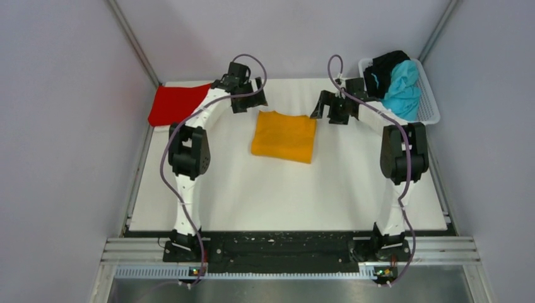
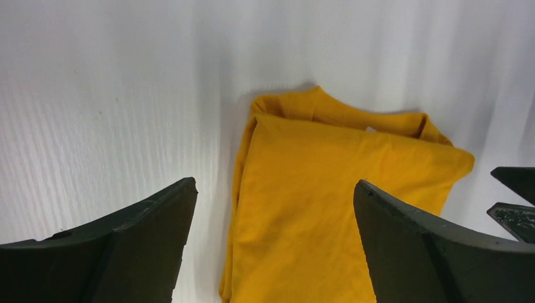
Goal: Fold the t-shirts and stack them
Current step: Fold the long partially folded tshirt into a neat square
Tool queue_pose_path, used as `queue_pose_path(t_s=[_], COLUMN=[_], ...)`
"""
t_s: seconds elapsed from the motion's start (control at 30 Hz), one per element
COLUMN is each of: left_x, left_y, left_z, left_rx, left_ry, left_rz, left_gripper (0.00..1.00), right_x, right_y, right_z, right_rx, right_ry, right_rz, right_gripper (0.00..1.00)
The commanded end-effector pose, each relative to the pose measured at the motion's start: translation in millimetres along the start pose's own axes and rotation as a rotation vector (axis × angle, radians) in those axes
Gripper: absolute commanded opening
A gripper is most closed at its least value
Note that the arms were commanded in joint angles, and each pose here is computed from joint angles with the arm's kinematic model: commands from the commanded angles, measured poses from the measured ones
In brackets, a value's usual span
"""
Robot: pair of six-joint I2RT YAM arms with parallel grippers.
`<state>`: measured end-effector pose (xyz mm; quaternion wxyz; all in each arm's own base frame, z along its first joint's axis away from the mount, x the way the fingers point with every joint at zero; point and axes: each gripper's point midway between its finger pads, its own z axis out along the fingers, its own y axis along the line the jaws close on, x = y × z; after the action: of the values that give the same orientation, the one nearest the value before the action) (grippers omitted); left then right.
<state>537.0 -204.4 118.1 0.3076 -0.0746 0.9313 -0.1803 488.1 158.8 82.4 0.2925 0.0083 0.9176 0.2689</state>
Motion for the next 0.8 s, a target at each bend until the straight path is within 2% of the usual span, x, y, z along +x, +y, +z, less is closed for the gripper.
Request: queue_pose_path(t_s=[0.0,0.17,0.3,0.37,0.57,0.77], left_x=[-13.8,39.9,78.0,96.3,153.1,202.8], left_y=[-34.8,-66.6,-74.5,-70.9,-35.4,9.5], left_z=[-64.5,-77.9,-62.9,-51.9,-23.3,-30.1], left_rx=[0.153,0.370,0.406,0.402,0.311,0.176], left_ry=[-0.066,0.034,0.135,0.204,0.337,0.379], left_rz=[-0.013,-0.016,-0.018,-0.032,-0.090,-0.117], left_gripper=[0.99,0.99,0.99,0.99,0.99,0.99], right_x=[-24.9,34.2,71.2,81.3,126.4,190.5], right_y=[39.3,96.6,143.6,151.0,103.8,64.0], right_z=[-57.3,-75.7,-66.9,-55.8,-7.7,-11.0], right_rx=[-0.071,-0.329,-0.495,-0.524,-0.378,-0.267], right_ry=[-0.126,-0.071,0.012,0.031,0.118,0.208], right_rz=[-0.022,0.015,0.010,0.033,0.159,0.207], right_gripper=[0.99,0.99,0.99,0.99,0.99,0.99])
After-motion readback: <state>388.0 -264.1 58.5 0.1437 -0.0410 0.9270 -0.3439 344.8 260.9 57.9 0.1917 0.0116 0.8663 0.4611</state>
